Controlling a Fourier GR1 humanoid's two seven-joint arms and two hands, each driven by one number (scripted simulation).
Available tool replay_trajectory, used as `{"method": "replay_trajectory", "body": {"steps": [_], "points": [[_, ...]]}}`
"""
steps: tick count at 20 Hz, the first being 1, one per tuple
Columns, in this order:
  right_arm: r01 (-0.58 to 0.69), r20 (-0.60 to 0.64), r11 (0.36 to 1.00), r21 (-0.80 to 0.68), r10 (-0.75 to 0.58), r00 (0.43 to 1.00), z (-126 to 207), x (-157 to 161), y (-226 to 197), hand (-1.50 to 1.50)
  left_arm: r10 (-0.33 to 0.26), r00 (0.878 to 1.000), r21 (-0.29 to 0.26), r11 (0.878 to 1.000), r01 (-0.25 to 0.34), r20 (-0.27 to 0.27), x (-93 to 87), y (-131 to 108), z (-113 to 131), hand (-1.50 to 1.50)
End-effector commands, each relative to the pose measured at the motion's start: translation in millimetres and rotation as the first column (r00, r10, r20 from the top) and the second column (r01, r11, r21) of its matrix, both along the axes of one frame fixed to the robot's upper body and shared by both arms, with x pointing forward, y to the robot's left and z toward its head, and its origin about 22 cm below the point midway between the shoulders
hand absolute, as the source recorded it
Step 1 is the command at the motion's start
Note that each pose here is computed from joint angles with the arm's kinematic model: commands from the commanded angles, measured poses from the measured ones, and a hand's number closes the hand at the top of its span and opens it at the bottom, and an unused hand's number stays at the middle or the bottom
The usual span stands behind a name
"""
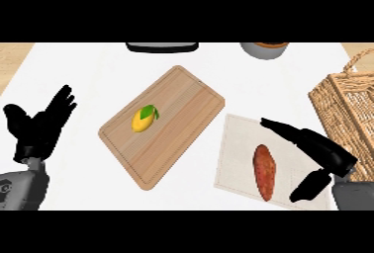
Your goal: Pick the sweet potato from the placemat and place it in the basket
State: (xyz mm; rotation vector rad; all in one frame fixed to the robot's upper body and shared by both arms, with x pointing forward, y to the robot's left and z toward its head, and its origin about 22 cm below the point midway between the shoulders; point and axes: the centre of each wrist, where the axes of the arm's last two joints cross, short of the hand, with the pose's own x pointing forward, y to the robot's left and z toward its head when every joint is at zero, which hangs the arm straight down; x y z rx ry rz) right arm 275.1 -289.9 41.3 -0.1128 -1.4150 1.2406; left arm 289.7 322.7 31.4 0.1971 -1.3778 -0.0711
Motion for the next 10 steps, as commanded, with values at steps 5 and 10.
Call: {"method": "replay_trajectory", "body": {"steps": [5, 10], "points": [[-0.059, -0.021, 0.997, 0.054, 0.06, 0.998, -15, -23, 10, -1.5, -0.009, 1.0, 0.005, 1.0, 0.009, 0.009, -16.5, 0, 10, 0.0], [-0.054, 0.013, 0.999, -0.006, 0.054, 0.998, -3, -25, 16, -1.5, -0.004, 1.0, -0.021, 1.0, 0.004, 0.014, -13.6, -25, 7, 0.0]]}}
